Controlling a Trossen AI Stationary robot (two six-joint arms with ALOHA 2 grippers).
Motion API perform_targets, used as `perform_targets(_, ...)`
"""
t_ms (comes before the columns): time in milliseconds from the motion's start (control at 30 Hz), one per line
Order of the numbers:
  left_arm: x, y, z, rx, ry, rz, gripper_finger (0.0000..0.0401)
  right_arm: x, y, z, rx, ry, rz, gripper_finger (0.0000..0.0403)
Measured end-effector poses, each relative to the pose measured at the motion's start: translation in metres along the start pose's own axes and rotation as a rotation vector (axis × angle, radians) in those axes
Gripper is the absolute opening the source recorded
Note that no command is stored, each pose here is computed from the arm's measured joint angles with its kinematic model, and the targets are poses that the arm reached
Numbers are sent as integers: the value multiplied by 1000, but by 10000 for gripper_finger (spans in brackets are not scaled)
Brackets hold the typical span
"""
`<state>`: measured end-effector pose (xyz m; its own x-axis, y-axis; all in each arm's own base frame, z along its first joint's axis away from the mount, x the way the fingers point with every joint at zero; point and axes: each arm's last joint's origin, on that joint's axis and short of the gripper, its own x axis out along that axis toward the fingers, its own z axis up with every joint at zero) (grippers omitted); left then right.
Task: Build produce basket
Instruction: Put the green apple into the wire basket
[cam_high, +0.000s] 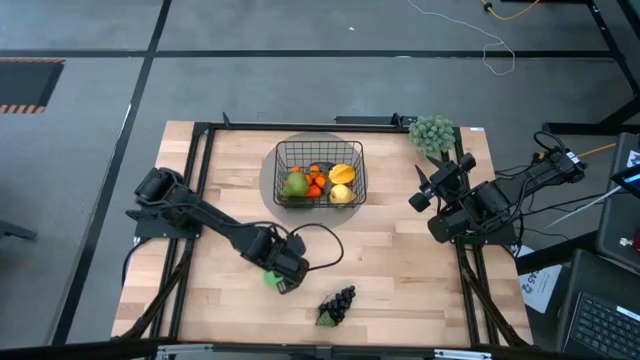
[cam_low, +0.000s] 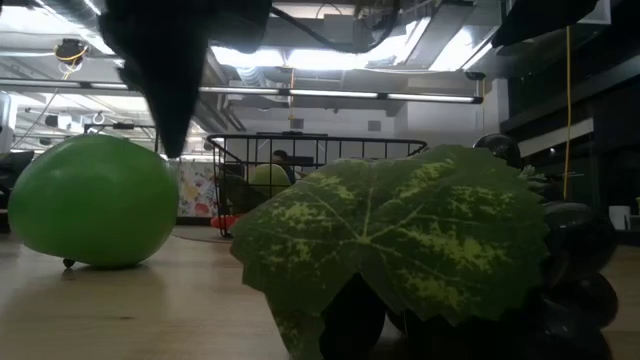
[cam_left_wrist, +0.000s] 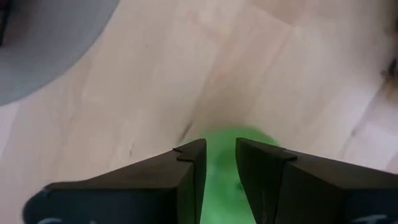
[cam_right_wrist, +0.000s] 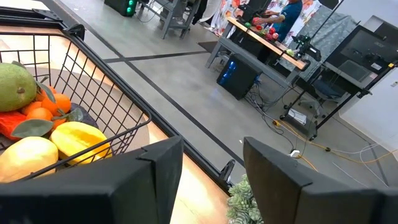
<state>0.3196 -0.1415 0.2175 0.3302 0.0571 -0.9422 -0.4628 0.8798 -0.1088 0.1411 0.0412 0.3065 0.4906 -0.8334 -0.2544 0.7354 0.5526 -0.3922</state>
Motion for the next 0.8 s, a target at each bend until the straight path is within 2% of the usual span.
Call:
perform_targets(300,7,14,16,-62,47,-6,35,0,0,0,1,0,0,174)
perform_targets(433,-5,19,15,1,38,-2,13,0,0,0,0,0,0,174)
perform_targets(667,-29,15,-15,43,112,50,1,0,0,0,1,1,0,174)
perform_targets(800,-35,2,-35,-10,109,50,1,0,0,0,0,1,0,174)
